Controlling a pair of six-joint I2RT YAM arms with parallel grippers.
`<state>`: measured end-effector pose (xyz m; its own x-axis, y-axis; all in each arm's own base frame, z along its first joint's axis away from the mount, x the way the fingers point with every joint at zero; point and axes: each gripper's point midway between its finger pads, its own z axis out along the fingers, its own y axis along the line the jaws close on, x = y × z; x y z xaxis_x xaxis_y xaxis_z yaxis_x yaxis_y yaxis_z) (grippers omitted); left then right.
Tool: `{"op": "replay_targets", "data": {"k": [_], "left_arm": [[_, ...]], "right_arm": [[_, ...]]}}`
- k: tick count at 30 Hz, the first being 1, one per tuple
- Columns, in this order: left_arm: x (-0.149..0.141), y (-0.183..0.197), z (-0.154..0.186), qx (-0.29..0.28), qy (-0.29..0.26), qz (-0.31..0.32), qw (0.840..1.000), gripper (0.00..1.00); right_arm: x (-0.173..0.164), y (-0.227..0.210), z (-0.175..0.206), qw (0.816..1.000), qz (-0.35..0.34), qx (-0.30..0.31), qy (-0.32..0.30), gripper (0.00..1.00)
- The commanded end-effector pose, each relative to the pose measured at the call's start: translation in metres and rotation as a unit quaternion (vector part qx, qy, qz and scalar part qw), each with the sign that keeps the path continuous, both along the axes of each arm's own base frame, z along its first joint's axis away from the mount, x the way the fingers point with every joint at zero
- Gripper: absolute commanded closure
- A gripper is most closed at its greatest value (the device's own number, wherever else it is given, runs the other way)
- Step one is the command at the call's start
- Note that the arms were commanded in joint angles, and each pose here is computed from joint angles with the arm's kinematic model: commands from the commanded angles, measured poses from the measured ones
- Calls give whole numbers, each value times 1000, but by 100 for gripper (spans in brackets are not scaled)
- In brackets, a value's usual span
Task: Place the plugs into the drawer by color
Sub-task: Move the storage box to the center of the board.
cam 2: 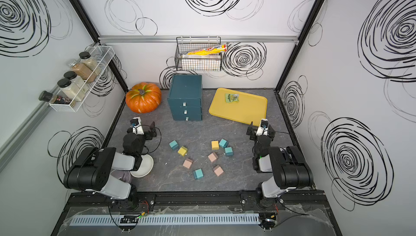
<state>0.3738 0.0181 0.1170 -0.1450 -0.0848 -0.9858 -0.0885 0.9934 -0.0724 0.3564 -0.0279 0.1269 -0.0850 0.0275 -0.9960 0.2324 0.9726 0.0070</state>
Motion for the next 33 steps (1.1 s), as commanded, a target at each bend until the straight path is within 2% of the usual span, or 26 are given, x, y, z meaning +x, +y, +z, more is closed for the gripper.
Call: {"op": "replay_targets", "data": {"k": [1,33], "left_arm": [[5,-1,14,5,-25,-1,1000,1],[3,2,17,-10,-33,-14,999,1]], "right_arm": [[-1,0,6,1000,0,2,-13,0],[-3,-2,8,1000,-6,3,-19,0]]}}
